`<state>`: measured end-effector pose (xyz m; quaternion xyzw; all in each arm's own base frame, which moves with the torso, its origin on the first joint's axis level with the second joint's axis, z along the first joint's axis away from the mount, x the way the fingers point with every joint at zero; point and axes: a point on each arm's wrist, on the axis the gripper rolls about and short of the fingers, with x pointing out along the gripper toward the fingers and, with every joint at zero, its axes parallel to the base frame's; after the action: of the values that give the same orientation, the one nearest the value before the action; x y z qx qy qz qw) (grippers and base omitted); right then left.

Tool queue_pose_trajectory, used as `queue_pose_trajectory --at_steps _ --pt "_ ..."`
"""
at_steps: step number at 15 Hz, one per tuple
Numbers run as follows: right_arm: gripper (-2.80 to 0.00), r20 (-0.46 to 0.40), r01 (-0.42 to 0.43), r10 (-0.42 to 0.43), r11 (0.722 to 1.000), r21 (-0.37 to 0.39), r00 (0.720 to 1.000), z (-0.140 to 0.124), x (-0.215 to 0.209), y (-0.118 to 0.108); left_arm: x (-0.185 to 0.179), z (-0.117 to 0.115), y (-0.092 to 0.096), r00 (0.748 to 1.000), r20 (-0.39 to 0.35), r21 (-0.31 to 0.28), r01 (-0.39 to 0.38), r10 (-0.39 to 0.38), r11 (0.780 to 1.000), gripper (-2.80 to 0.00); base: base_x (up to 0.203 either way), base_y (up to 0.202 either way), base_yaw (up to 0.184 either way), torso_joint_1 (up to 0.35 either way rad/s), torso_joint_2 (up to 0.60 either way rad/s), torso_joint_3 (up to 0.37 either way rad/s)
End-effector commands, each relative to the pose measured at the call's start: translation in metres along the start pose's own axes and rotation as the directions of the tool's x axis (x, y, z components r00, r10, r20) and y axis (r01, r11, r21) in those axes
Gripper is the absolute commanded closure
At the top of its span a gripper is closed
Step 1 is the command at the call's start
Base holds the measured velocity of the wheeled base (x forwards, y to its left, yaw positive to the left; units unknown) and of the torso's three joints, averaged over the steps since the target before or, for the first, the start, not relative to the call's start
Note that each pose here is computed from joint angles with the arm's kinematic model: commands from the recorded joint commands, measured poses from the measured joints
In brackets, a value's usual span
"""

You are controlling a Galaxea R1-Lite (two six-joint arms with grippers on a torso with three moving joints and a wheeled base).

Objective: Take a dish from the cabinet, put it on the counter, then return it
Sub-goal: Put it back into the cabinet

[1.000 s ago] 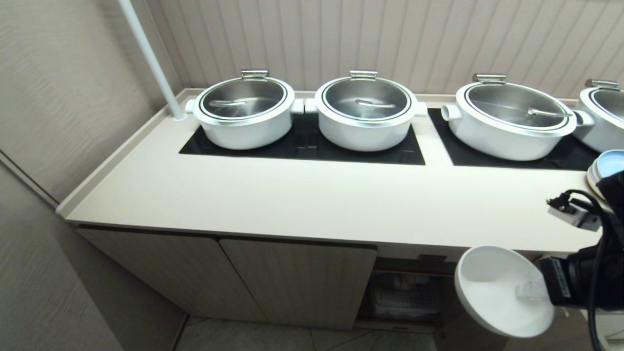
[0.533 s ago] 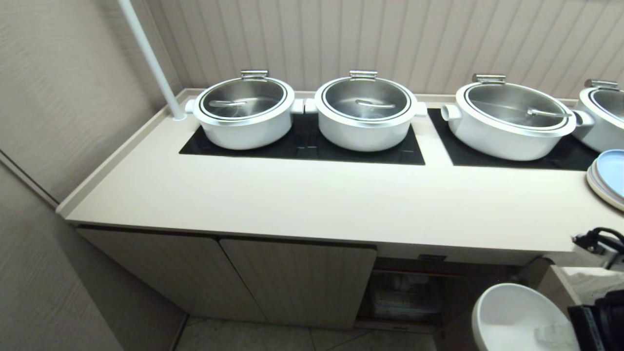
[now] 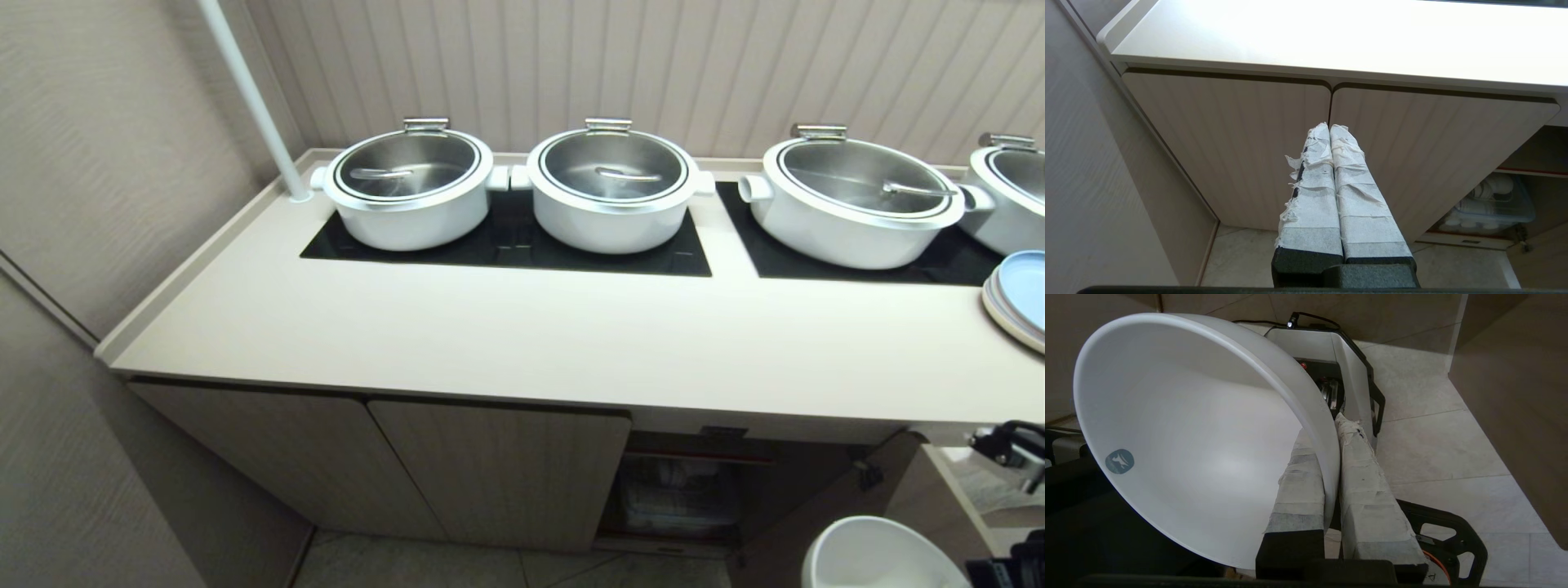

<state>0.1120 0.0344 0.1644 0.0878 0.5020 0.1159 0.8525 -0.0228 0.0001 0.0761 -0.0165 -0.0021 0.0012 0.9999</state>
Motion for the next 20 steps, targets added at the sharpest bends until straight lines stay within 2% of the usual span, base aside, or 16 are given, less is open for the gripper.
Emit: queue_pose_trajectory --at_steps 1,20 --pt "0.0 -0.003 -0.002 0.002 1.0 -0.029 1.0 -0.0009 -0.0003 0.0 -0.0001 0.0002 0.0 1.0 0.002 -0.001 0.0 0.0 1.0 0.0 0.0 0.0 0.0 0.0 0.0 0.0" --pt "0.0 0.008 -0.008 0.008 0.999 -0.035 1.0 0.0077 -0.0011 0.0026 0.0 -0.0001 0.0 1.0 0.001 -0.001 -0.001 0.001 1.0 0.0 0.0 0.0 0.0 0.0 0.0 0.0"
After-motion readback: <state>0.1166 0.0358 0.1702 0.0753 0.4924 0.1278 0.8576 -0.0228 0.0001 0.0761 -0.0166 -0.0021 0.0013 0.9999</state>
